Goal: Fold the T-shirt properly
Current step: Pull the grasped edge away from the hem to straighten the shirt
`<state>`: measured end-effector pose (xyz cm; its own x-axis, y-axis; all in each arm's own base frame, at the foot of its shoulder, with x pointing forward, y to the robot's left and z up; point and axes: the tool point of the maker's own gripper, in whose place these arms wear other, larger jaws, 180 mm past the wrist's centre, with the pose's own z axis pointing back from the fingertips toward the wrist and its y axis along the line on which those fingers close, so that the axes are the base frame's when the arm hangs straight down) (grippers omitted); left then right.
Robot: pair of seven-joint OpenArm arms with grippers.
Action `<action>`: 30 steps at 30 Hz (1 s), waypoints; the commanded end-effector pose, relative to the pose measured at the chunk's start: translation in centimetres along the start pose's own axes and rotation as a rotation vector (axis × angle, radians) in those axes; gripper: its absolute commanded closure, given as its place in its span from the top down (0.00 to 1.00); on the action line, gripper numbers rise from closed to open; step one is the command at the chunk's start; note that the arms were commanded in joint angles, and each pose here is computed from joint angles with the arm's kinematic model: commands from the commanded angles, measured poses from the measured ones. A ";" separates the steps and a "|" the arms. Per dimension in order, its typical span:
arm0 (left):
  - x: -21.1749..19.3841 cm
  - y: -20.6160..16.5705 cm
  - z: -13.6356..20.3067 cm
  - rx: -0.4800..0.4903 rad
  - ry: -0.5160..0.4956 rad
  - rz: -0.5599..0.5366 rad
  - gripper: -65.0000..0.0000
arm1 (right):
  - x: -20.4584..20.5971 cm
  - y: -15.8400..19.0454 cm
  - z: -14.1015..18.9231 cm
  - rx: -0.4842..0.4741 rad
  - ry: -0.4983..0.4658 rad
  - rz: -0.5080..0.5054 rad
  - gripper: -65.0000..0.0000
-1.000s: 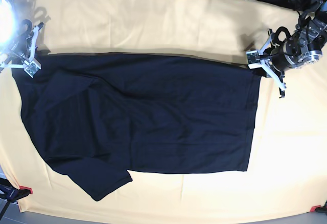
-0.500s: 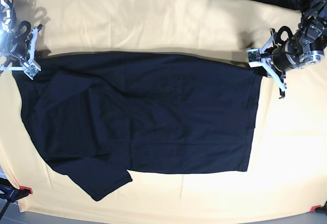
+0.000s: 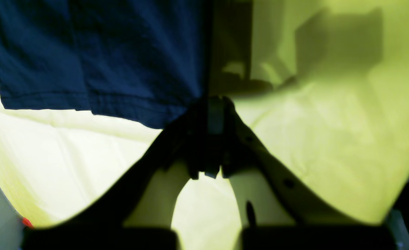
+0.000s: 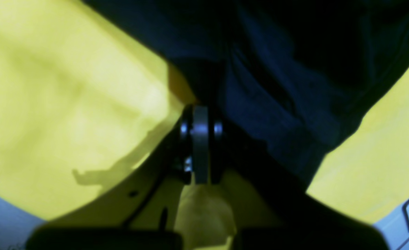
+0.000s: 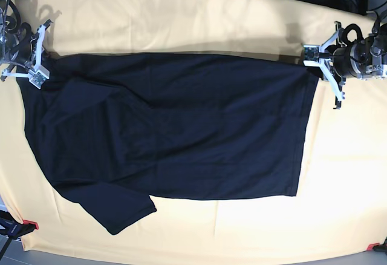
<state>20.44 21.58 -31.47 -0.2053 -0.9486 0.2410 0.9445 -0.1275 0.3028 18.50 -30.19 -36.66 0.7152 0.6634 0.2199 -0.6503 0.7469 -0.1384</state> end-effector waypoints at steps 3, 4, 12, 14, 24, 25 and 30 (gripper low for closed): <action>0.6 -0.5 1.1 -0.052 -0.017 -0.027 0.00 | -0.3 -0.9 0.9 -0.017 0.028 0.018 0.00; 0.9 -0.8 1.1 -0.063 -0.025 -0.034 0.00 | -0.5 -0.8 0.9 -0.015 0.039 0.019 0.00; 2.4 -0.9 1.5 -0.062 -0.058 -0.070 0.00 | -0.8 1.6 2.3 0.038 0.087 0.108 0.00; 2.3 -1.0 1.6 -0.068 -0.058 -0.064 0.00 | -0.9 1.9 2.8 0.034 0.093 0.131 0.00; 1.1 -1.5 3.2 -0.115 -0.024 -0.048 0.00 | -2.5 2.4 3.5 0.035 0.174 0.176 0.00; 1.0 -1.5 3.5 -0.118 -0.015 -0.057 0.00 | -2.5 2.3 3.6 0.033 0.176 0.178 0.00; 1.4 -1.9 5.1 -0.146 0.001 -0.107 0.00 | -3.5 2.0 4.0 0.033 0.221 0.204 0.00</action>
<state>16.64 21.61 -27.68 -0.2949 -0.9268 0.2326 0.9499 -0.2578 0.1769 13.28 -30.33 -34.62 0.6151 0.7885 0.0039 -0.7848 0.6127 -0.0937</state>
